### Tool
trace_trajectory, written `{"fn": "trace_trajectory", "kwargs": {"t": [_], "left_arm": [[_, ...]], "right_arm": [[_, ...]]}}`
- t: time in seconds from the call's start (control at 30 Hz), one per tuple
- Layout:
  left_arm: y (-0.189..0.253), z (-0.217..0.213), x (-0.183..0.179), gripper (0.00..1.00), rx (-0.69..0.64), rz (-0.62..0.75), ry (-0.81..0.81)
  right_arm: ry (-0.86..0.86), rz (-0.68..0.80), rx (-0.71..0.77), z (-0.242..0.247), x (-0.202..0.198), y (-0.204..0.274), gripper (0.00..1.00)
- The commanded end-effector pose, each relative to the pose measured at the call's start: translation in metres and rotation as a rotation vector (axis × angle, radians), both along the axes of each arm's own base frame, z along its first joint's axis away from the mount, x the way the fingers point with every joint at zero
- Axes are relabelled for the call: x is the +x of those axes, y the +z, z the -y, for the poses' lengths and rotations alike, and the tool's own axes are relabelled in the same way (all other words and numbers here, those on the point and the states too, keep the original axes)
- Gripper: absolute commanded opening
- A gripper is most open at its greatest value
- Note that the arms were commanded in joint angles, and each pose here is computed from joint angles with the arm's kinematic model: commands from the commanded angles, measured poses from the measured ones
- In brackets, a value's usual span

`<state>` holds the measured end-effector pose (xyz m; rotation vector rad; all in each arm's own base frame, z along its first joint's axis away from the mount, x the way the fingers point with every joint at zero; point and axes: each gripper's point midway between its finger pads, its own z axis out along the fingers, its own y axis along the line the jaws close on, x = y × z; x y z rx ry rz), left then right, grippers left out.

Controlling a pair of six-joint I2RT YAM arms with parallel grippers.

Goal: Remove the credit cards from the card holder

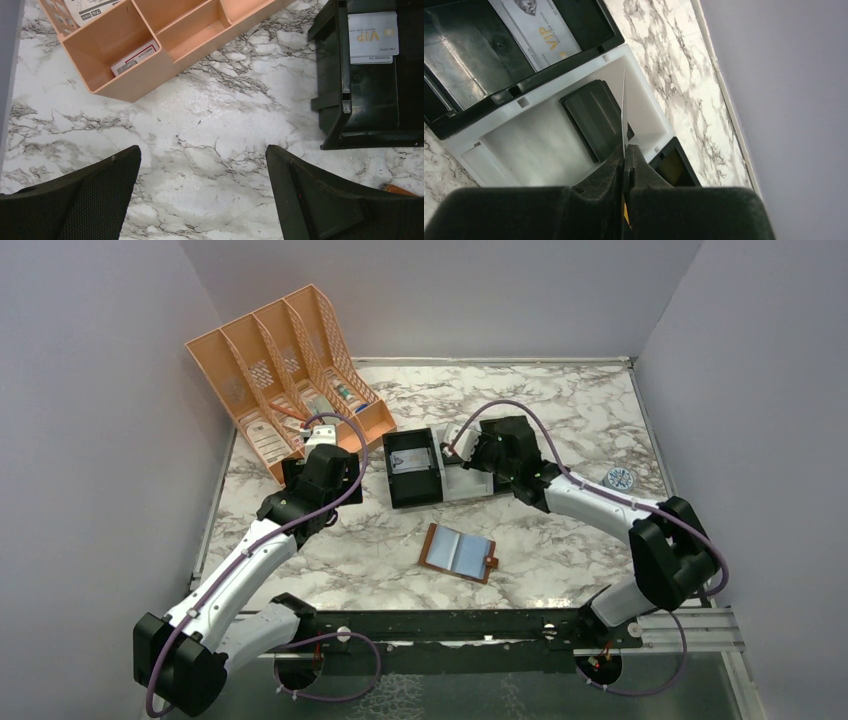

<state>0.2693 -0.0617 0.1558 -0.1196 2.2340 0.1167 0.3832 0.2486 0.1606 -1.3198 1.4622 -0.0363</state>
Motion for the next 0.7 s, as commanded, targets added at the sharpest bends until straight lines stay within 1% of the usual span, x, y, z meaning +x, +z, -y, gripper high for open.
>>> {"fn": "trace_trajectory", "kwargs": {"t": [0.0, 0.17, 0.33, 0.67], "left_arm": [[-0.002, -0.009, -0.003, 0.99, 0.026, 0.0, 0.023], [-0.002, -0.009, -0.003, 0.99, 0.028, 0.0, 0.023], [-0.003, -0.009, -0.003, 0.99, 0.028, -0.004, 0.019], [-0.005, -0.007, -0.003, 0.99, 0.029, -0.012, 0.009]], "right_arm": [[0.078, -0.043, -0.045, -0.012, 0.0, -0.016, 0.01], [0.008, -0.076, -0.113, -0.008, 0.019, -0.038, 0.01], [-0.012, -0.088, -0.144, -0.009, 0.029, -0.05, 0.01], [-0.087, -0.046, -0.217, -0.006, 0.059, -0.064, 0.01]]}}
